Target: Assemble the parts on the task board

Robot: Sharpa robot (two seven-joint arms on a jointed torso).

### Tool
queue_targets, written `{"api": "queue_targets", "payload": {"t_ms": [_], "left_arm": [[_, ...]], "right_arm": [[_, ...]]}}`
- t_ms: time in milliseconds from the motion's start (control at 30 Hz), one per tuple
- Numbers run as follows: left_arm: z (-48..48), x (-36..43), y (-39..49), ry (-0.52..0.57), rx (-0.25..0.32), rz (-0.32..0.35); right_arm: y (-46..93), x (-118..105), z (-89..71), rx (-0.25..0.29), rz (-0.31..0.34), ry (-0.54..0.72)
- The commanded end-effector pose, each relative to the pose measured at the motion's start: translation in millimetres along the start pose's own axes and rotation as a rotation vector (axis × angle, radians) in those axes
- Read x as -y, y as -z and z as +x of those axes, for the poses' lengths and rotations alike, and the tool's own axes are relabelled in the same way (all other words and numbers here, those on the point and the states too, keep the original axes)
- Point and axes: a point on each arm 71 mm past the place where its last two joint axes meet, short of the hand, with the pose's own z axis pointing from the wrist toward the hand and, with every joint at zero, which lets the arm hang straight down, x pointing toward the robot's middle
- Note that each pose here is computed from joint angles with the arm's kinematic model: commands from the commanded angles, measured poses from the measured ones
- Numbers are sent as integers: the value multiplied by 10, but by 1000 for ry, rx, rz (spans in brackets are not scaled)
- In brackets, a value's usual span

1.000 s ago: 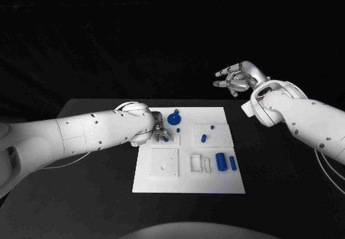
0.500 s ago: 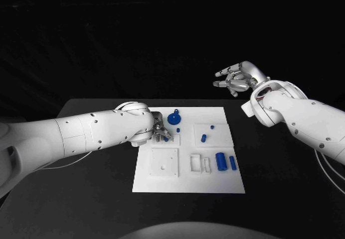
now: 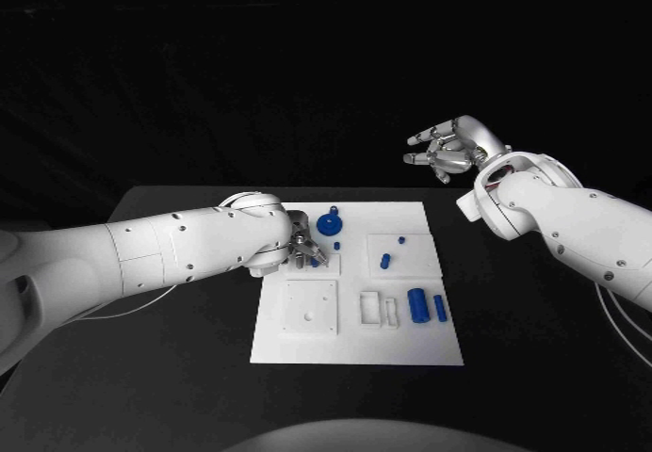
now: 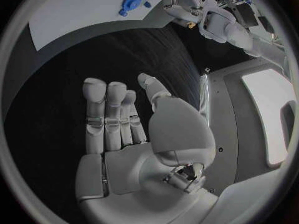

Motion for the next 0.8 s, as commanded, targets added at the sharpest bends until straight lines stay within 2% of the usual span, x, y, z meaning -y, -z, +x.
{"api": "queue_targets", "payload": {"t_ms": [33,567,800], "left_arm": [[185,-52,-52,-31,-53,-33],[165,-149,-57,-30,-60,-52],[174,-181,-65,1,-89,-60]], "right_arm": [[1,-6,7,-8,-7,9],[11,4,-5,-7,-5,12],[13,6,-4,-7,-5,14]]}}
